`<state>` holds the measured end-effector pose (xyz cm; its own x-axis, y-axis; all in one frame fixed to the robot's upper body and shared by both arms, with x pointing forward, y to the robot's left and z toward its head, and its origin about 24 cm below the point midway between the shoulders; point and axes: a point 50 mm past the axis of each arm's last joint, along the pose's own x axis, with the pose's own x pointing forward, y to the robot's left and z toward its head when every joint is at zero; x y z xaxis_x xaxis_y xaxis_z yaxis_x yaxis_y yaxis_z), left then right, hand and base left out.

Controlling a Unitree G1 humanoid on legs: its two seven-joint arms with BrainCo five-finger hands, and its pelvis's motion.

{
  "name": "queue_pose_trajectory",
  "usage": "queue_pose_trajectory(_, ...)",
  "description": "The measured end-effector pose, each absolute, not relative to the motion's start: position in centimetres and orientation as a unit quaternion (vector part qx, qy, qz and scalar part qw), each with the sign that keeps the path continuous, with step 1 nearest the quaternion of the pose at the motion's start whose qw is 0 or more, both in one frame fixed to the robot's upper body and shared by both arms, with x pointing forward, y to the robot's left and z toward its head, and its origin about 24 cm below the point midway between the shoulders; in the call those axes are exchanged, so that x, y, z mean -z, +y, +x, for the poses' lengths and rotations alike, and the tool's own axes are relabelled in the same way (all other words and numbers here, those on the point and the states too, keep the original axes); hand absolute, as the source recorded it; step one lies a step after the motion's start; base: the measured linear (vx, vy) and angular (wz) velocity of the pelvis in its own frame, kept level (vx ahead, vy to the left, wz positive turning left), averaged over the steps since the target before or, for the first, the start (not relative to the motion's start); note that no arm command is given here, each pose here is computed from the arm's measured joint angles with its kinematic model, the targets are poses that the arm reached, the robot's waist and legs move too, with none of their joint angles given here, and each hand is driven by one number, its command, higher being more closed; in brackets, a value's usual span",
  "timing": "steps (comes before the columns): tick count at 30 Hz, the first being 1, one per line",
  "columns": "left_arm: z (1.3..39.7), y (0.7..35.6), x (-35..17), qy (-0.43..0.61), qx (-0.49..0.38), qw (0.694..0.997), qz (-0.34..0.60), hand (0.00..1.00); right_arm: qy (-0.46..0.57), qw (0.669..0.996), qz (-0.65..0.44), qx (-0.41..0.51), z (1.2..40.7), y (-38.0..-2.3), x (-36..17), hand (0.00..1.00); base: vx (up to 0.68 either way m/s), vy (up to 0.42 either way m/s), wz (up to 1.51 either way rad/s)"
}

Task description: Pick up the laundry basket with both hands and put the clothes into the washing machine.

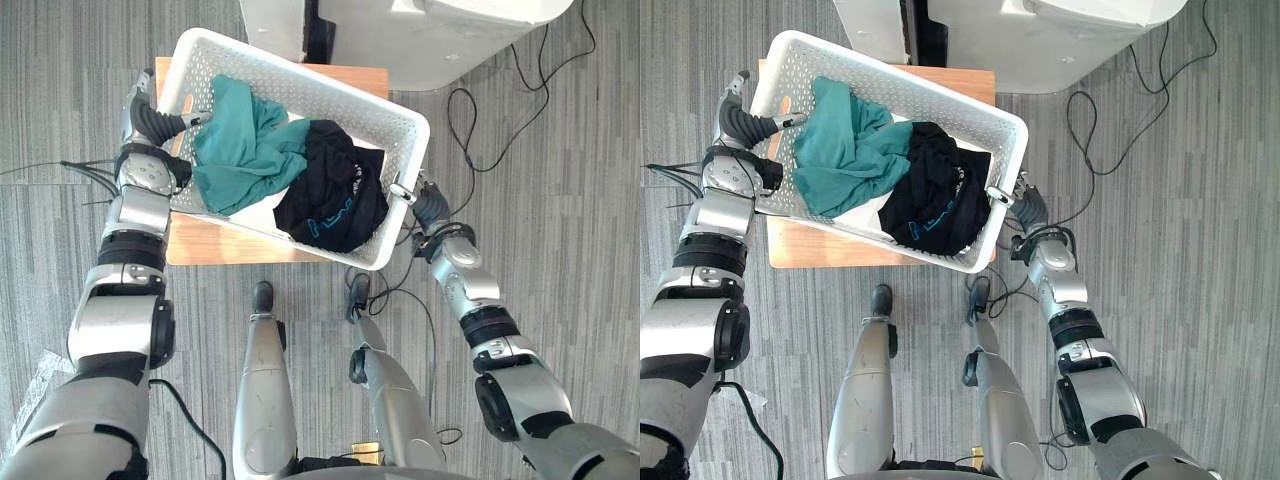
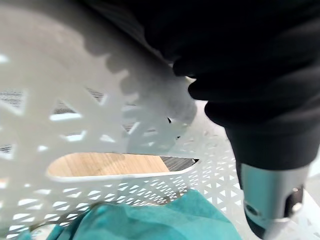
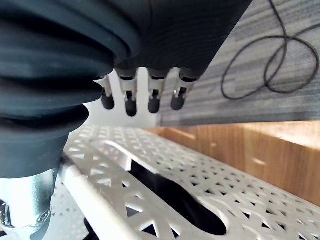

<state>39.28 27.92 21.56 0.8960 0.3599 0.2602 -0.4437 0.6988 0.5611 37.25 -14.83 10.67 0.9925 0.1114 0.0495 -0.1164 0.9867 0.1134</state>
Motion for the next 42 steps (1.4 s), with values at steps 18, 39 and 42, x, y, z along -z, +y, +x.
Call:
queue_pose_trajectory(18,38.3,27.2,-12.4,0.082,-0.145,0.925,0.34,1.0,0.084,0.994,0.033,-0.057,35.7,-14.1,-5.3,1.0,-0.01,-0.012,-0.03)
queue_pose_trajectory(39,37.2,25.2,-7.1,0.168,-0.084,0.916,0.355,1.0,0.189,0.982,0.004,-0.028,35.7,-15.6,-2.1,1.0,-0.01,-0.014,0.01)
queue_pose_trajectory(42,35.8,24.9,-4.6,0.181,-0.071,0.924,0.331,1.0,0.209,0.978,0.005,-0.018,34.7,-16.4,-0.7,1.0,0.02,-0.009,0.04)
